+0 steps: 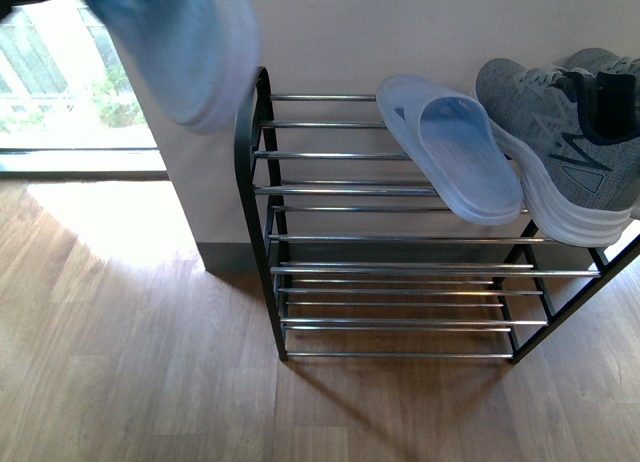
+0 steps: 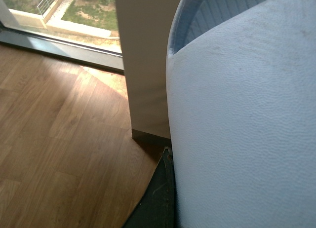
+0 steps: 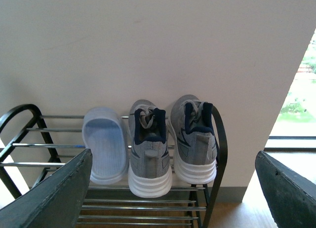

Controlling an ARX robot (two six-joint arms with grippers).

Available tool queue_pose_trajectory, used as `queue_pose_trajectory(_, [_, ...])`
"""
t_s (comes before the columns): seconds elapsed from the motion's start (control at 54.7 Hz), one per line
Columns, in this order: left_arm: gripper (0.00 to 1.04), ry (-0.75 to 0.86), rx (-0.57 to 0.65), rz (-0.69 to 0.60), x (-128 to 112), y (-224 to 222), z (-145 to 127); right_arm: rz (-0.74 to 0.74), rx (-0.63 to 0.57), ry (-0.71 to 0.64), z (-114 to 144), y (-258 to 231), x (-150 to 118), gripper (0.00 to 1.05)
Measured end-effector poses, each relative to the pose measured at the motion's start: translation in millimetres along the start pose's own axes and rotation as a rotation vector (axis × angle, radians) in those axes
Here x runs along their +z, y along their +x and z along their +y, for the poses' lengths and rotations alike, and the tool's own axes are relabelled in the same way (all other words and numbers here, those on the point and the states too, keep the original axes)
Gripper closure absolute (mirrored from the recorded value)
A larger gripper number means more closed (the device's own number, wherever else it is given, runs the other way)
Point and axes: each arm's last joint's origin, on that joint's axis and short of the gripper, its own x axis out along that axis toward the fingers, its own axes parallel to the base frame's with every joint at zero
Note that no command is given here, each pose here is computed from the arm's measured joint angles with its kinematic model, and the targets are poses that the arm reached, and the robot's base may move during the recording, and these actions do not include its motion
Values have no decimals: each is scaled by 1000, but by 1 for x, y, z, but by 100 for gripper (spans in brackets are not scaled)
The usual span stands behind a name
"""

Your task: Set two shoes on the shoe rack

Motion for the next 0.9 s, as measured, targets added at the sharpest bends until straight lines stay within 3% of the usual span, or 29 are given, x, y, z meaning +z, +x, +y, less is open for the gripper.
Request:
queue_pose_trajectory(0.256, [103, 238, -49, 165, -5, 82, -74, 0, 0, 0, 0, 0, 0, 9])
queue_pose_trajectory(0.658, [103, 542, -19, 356, -51, 162, -111, 0, 0, 0, 0, 0, 0, 9])
queue_pose_trajectory(0.768, [87, 563, -51, 362, -55, 168, -114, 0, 0, 0, 0, 0, 0, 9])
queue_pose_trajectory(0.895, [60, 512, -119, 337, -46, 159, -116, 0, 0, 0, 0, 0, 0, 9])
